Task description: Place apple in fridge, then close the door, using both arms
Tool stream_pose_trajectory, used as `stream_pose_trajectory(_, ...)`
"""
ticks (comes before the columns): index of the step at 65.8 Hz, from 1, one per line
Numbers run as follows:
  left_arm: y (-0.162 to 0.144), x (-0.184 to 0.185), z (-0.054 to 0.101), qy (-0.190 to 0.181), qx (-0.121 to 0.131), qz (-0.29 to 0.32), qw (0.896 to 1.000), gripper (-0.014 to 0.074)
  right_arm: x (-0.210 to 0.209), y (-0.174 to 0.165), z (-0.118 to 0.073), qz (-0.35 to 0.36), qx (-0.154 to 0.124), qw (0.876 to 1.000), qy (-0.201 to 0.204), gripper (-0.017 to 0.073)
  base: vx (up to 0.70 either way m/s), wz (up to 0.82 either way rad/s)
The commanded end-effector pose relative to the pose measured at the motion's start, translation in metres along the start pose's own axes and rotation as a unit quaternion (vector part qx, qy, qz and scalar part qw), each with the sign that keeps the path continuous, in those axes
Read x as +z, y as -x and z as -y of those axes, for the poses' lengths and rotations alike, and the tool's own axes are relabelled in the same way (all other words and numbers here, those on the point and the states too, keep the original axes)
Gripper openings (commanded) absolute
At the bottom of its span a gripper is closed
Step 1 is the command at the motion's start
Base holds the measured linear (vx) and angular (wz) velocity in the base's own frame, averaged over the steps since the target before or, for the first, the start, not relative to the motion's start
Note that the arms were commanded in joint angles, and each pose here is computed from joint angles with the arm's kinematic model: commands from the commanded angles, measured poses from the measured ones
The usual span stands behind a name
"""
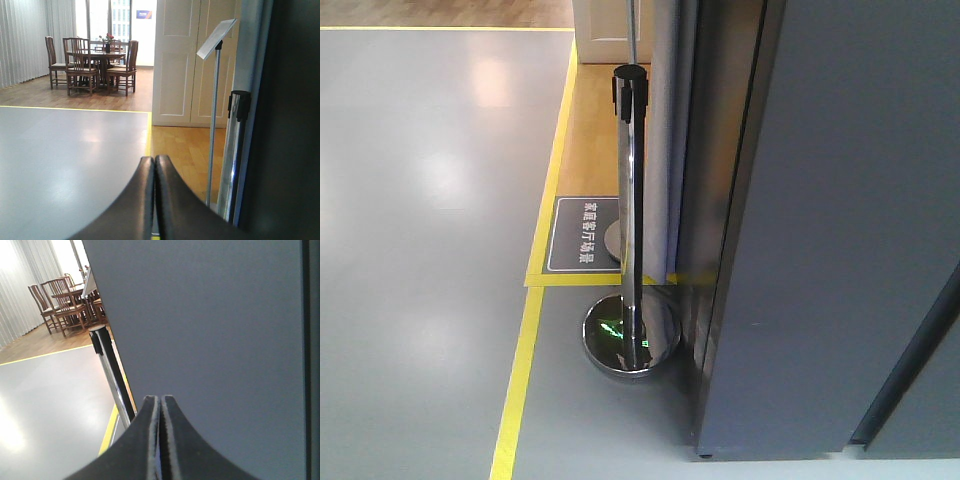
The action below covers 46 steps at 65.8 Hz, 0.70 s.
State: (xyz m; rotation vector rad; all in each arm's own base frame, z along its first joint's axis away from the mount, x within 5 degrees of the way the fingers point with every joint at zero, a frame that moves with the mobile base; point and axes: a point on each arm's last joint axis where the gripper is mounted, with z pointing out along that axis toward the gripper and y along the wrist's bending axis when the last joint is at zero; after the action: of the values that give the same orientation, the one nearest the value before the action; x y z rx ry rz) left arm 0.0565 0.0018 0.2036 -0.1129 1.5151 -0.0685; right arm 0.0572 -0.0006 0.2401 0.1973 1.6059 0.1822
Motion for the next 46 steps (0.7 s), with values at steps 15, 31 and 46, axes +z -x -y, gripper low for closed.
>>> stream_pose_trajectory(15,-0.002,-0.001,0.0,-0.005,-0.004,0.032,0.999,-0.0006,0.007,-0.03,0.006,0.039,-0.015,0.999,0.012,-0.0002,0.0,0.0)
stream_pose_trajectory(31,-0.002,-0.001,0.0,-0.005,-0.004,0.032,0.999,-0.0006,0.0,-0.034,0.008,0.066,-0.103,0.992,0.012,-0.0002,0.0,0.0)
stream_pose_trajectory(46,-0.002,-0.001,0.0,-0.005,-0.004,0.03,1.0,-0.0006,0.0,-0.041,0.009,0.028,-0.11,0.993,0.007,-0.0002,0.0,0.0)
